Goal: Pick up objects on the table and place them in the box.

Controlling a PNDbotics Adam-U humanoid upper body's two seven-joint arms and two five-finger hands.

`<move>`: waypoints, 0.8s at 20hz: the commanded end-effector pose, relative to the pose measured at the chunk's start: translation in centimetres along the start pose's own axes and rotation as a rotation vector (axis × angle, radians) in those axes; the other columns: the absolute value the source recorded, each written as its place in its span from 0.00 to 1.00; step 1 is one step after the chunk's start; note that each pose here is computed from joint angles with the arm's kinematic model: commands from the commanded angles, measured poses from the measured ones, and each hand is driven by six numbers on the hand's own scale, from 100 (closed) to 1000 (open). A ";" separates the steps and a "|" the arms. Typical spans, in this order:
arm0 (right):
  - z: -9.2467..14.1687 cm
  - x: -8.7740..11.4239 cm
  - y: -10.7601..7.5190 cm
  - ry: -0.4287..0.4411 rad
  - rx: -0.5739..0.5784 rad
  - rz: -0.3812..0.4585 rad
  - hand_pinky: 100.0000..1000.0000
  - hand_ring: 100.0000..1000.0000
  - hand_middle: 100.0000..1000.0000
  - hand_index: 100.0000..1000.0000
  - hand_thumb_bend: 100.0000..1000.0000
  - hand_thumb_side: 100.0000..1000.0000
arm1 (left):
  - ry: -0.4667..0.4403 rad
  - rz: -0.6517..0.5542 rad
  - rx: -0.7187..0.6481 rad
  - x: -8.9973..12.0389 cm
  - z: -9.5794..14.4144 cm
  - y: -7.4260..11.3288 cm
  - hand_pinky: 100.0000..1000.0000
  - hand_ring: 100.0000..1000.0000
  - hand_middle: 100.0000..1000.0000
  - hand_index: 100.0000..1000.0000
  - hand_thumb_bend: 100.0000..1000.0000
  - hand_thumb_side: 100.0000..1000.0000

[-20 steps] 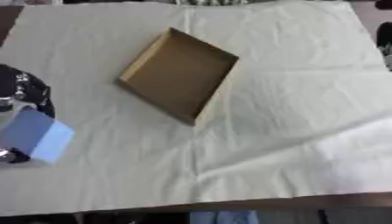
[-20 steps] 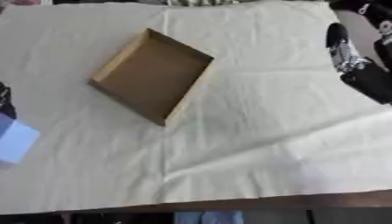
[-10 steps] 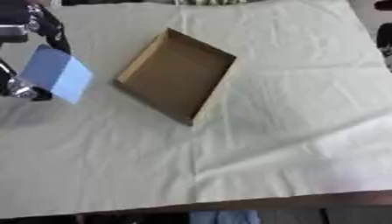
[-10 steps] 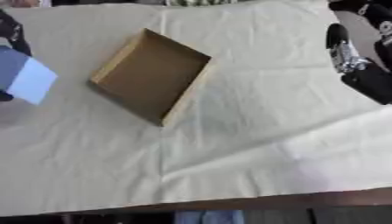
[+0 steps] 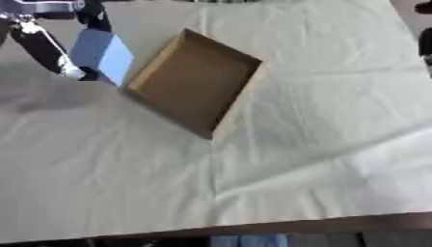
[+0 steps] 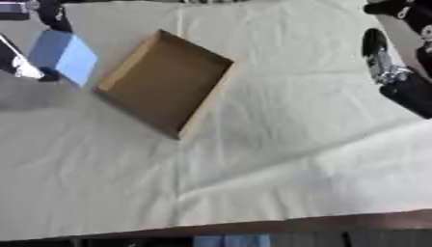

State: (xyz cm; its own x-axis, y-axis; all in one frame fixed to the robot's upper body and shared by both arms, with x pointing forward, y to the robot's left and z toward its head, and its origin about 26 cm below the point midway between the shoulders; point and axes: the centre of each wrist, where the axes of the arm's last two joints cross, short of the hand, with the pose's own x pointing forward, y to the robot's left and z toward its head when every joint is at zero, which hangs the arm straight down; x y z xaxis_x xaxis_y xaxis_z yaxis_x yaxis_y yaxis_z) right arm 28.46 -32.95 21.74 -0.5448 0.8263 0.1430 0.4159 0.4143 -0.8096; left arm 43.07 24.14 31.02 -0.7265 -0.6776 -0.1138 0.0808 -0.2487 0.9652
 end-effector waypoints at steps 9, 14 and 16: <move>-1.0 0.5 -0.9 -0.048 -0.006 -0.007 0.78 0.83 0.86 0.82 0.00 1.00 | -0.028 -0.093 -0.008 0.7 -4.0 1.0 0.65 0.58 0.50 0.65 0.44 0.10; -1.3 0.7 -0.8 -0.058 -0.012 -0.019 0.78 0.83 0.86 0.82 0.00 1.00 | -0.008 -0.102 0.006 0.8 -5.6 0.5 0.65 0.58 0.50 0.65 0.45 0.10; -1.4 0.8 -0.8 -0.064 -0.013 -0.024 0.78 0.83 0.86 0.82 0.00 1.00 | 0.004 -0.107 0.007 0.8 -6.1 0.4 0.65 0.58 0.50 0.65 0.46 0.10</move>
State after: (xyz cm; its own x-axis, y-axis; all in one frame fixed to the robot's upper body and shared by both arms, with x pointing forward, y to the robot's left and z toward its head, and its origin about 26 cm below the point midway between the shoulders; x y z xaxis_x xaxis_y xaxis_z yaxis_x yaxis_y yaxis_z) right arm 28.86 -32.19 22.47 -0.5868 0.7969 0.1438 0.3999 0.4395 -0.8043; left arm 46.64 19.20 28.43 -0.7345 -0.6535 -0.1830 0.0349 -0.3056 0.9515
